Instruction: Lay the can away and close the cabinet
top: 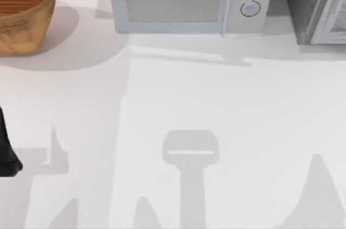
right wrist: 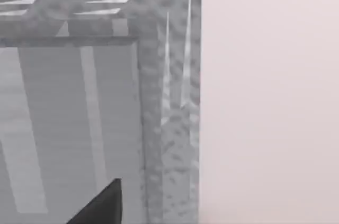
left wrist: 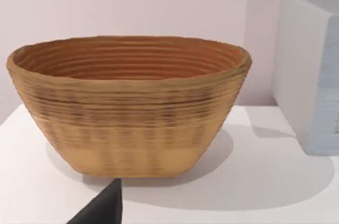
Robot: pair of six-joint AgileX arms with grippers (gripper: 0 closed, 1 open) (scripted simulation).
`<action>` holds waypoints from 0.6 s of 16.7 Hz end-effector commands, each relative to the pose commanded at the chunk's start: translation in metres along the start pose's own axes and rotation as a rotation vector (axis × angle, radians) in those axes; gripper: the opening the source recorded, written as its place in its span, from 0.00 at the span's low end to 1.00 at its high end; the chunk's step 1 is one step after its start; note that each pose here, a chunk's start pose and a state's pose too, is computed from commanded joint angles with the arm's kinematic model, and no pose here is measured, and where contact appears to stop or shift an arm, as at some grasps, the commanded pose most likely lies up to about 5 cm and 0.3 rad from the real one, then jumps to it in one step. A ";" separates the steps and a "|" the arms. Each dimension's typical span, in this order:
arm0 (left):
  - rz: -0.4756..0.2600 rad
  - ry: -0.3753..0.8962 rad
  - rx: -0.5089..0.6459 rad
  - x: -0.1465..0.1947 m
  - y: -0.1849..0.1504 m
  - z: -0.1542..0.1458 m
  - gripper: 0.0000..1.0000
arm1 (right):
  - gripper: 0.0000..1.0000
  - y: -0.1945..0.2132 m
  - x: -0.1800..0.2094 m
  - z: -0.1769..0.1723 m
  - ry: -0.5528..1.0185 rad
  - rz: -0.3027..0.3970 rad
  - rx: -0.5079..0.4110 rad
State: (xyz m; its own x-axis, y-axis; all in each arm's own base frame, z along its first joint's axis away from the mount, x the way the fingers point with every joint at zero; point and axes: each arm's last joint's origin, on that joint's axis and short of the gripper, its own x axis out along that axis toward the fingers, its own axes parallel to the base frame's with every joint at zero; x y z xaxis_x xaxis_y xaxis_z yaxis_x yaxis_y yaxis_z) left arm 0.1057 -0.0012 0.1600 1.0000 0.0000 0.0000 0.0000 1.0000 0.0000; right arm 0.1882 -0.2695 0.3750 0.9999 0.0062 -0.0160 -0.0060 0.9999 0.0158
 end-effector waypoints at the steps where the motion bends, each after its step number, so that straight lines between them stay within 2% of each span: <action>1: 0.000 0.000 0.000 0.000 0.000 0.000 1.00 | 1.00 0.005 -0.003 0.021 0.000 0.000 0.001; 6: 0.000 0.000 0.000 0.000 0.000 0.000 1.00 | 1.00 0.047 -0.023 0.103 -0.003 -0.001 -0.004; 10: 0.000 0.000 0.000 0.000 0.000 0.000 1.00 | 1.00 0.071 -0.035 0.131 -0.009 -0.001 -0.012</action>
State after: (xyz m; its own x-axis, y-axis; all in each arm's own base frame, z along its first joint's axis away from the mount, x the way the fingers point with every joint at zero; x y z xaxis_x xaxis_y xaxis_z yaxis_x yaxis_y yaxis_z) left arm 0.1057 -0.0012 0.1600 1.0000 0.0000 0.0000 0.0000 1.0000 0.0000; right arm 0.1548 -0.2011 0.5080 1.0000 0.0051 -0.0074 -0.0051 1.0000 0.0034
